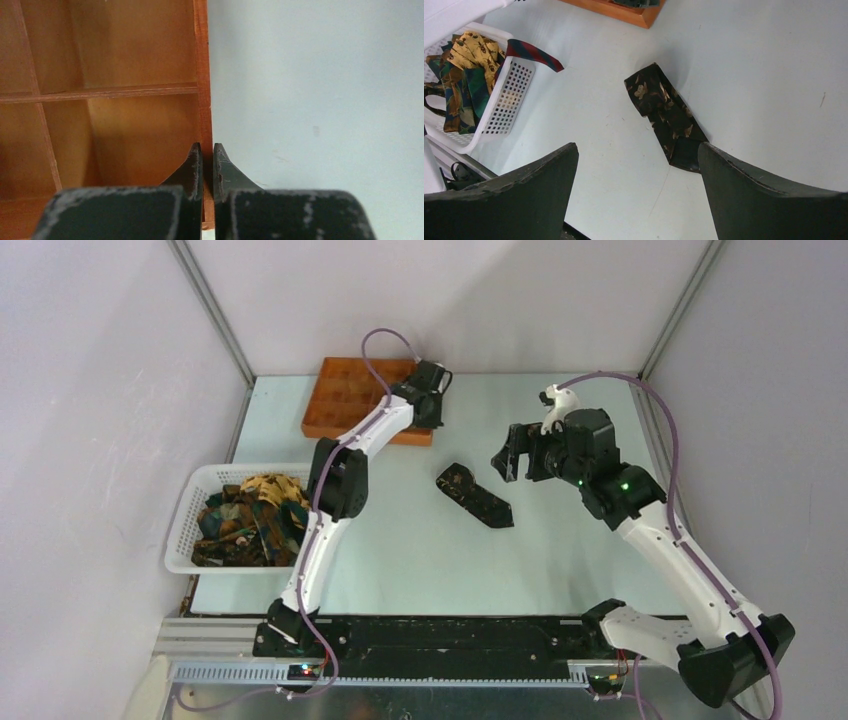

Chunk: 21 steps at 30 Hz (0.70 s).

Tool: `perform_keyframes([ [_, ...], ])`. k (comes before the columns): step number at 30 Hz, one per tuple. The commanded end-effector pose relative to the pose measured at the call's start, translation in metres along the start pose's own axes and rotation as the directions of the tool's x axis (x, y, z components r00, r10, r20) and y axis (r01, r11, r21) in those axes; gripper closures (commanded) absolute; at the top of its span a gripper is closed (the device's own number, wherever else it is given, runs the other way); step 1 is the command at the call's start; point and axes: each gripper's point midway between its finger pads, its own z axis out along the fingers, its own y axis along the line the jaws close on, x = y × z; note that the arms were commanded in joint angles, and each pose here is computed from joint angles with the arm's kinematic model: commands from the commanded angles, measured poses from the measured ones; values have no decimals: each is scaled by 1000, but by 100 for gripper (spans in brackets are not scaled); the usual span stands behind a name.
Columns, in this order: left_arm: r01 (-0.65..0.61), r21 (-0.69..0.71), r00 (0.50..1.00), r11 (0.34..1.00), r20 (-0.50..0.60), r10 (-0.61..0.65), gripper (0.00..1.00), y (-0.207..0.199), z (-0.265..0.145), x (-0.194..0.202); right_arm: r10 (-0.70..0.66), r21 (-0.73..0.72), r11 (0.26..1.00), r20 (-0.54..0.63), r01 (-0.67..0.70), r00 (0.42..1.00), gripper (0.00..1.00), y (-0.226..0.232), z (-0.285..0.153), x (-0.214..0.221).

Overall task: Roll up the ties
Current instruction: Move the storage box to the center of the board.

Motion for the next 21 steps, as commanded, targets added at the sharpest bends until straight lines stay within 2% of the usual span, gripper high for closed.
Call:
perform_keyframes([
  [1,-96,211,979,973,194,55,100,-81,-30,-55,-2,34,999,27,1,1000,8,-7,-12,-3],
  [9,-144,413,949,899,314,8,100,-187,-68,-61,30,101,994,97,-40,995,8,-20,-38,-9],
  [17,-196,601,915,775,396,-76,100,-275,-103,-60,35,137,988,266,-74,963,8,-28,-90,-30],
  [21,-243,670,906,702,415,-82,100,-319,-116,-41,31,127,989,327,-77,944,9,-26,-115,-34],
])
